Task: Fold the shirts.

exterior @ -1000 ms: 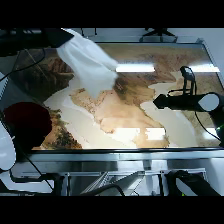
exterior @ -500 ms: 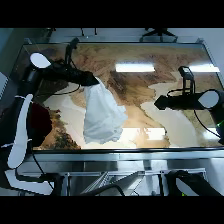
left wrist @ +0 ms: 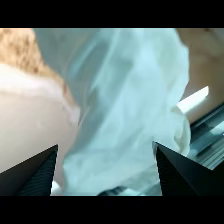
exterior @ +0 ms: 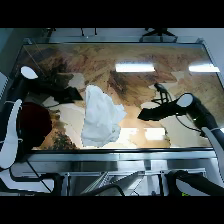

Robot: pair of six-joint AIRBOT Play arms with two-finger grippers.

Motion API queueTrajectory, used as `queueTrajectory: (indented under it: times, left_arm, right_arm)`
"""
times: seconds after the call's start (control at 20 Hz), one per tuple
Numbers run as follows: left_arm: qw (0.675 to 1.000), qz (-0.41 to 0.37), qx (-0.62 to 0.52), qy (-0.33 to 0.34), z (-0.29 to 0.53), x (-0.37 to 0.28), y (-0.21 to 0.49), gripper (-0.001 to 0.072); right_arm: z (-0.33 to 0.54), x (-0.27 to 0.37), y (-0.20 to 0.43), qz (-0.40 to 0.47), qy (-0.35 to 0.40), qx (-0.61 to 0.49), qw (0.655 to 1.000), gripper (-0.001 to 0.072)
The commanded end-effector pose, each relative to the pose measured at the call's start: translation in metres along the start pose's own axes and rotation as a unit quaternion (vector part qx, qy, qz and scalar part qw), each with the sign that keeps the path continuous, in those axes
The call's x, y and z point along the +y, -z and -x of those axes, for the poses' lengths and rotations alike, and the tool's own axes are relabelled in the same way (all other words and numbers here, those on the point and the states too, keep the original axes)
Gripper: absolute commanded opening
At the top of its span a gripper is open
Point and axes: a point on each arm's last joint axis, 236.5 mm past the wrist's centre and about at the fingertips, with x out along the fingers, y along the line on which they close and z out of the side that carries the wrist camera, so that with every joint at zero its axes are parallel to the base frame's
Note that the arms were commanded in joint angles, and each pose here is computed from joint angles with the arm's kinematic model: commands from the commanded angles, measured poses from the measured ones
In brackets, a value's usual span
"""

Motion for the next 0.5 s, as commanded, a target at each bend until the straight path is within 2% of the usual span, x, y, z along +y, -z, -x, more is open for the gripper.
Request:
queueTrajectory:
  times: [0.0,0.2,0.3,0.4,0.45]
  left_arm:
    - [0.995,0.075,0.062,-0.023,-0.026,0.031,0.080,0.0654]
    - [0.992,0.095,0.078,-0.015,-0.090,0.032,0.142,0.0654]
    - [0.994,0.089,0.062,0.010,-0.113,0.018,0.147,0.0653]
    - [0.995,0.083,0.051,-0.002,-0.126,0.018,0.149,0.0653]
    - [0.996,0.078,0.050,-0.005,-0.129,0.017,0.149,0.0540]
  right_arm:
    - [-0.053,0.021,0.031,0.023,-0.051,0.058,0.997,0.0505]
    - [-0.095,0.065,0.038,0.033,-0.138,0.072,0.987,0.0505]
    - [-0.110,0.061,0.043,0.023,-0.135,0.085,0.987,0.0505]
    - [-0.116,0.057,0.046,0.025,-0.134,0.090,0.987,0.0505]
    - [-0.116,0.059,0.045,0.029,-0.138,0.087,0.986,0.0505]
